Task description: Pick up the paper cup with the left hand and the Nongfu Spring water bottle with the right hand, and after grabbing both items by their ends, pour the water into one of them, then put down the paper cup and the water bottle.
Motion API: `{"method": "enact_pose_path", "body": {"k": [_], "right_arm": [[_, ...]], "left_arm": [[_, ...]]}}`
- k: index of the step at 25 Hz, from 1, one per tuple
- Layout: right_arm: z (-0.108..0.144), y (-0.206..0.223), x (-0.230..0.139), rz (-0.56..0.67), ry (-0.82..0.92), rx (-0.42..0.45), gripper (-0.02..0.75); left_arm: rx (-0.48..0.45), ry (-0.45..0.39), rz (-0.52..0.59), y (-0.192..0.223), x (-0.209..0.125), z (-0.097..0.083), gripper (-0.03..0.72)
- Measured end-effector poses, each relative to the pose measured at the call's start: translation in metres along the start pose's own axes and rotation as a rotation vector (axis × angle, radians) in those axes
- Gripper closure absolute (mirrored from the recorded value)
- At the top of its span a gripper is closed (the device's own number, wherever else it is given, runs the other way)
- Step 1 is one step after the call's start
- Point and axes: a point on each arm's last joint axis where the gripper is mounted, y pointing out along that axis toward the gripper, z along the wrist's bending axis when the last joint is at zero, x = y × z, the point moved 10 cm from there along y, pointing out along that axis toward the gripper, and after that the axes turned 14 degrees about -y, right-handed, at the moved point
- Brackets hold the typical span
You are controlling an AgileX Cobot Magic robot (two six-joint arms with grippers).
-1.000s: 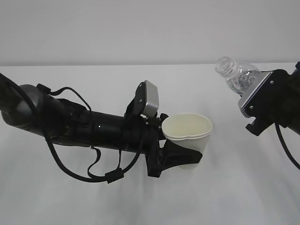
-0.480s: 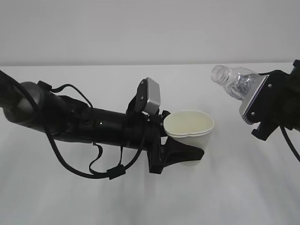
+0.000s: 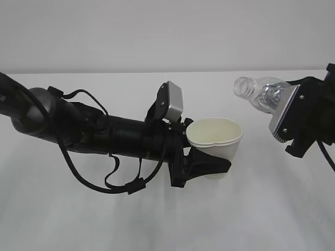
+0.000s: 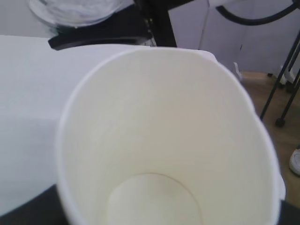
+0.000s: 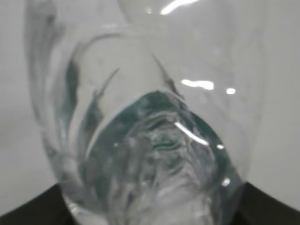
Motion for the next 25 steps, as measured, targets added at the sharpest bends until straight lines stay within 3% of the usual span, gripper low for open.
{"method": "enact_pose_path", "body": {"k": [4,19,25], "right_arm": [[0.000,-0.002,0.002,-0.007,-0.027,0.010,0.328],[0.004,-0.002,0.003,-0.014,-0.049,0.031,0.328],[0.007,-0.002,0.003,-0.018,-0.077,0.044,0.328]], "left_arm": [[-0.001,-0.015,0.012,0.002,-0.008,0.002,0.249],[0.020,0.039,-0.013,0.006,0.012,0.013,0.249],[0.003,0.022,0.023,0.008,0.000,0.012,0.249]]}}
